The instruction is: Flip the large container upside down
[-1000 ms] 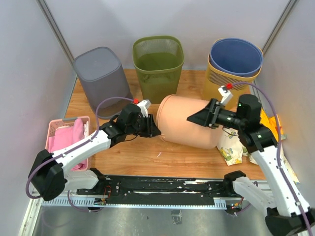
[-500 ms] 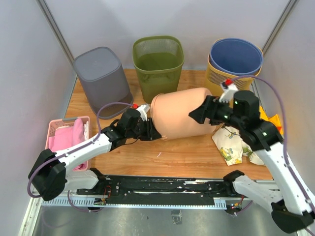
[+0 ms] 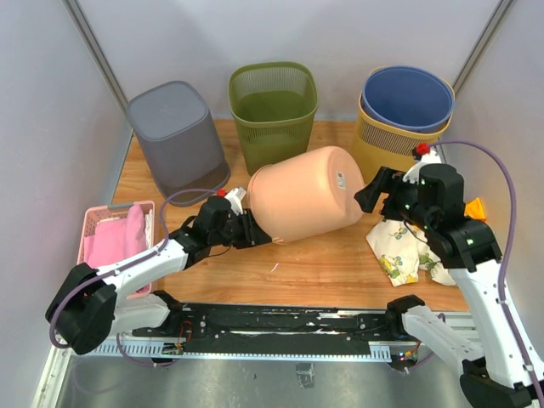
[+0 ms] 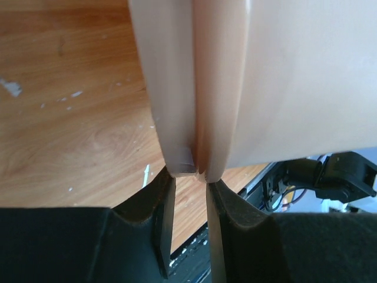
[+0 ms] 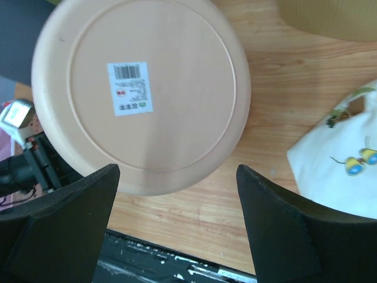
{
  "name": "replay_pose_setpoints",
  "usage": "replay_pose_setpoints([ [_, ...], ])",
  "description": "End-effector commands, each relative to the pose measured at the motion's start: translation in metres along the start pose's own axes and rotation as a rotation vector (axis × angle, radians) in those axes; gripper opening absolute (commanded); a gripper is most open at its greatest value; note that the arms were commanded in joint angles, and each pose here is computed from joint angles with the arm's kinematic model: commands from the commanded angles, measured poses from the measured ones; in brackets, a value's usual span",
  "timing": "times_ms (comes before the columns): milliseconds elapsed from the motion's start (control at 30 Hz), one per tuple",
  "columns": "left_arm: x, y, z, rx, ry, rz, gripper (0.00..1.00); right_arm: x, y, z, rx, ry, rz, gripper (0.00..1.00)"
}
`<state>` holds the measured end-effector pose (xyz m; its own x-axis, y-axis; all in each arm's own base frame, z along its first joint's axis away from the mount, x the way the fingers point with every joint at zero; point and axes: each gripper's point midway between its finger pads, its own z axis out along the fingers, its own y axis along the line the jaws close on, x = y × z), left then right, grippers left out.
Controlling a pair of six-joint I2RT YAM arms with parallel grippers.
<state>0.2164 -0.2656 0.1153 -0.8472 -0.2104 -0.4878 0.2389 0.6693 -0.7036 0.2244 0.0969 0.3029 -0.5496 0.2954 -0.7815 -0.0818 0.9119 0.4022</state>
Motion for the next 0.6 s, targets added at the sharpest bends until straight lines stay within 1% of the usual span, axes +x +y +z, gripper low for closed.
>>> replay_pose_setpoints([
  [0,0.005,0.014,-0.002,0.015,-0.001,-0.090,0.26,0.005,0.032,0.017,-0.180,0.052,0.012,0.82],
  [100,0.011,0.022,-0.001,0.003,0.015,-0.099,0.26,0.009,0.069,0.025,-0.388,0.099,0.035,0.82],
  [167,0.013,0.027,0.000,-0.009,0.017,-0.104,0.26,0.015,0.078,0.031,-0.441,0.142,0.048,0.82],
  [333,0.021,0.040,-0.001,-0.043,0.017,-0.127,0.30,0.017,0.077,0.039,-0.424,0.158,0.042,0.82],
  [567,0.026,0.052,-0.004,-0.071,0.012,-0.159,0.34,0.002,0.078,0.032,-0.412,0.113,-0.027,0.82],
])
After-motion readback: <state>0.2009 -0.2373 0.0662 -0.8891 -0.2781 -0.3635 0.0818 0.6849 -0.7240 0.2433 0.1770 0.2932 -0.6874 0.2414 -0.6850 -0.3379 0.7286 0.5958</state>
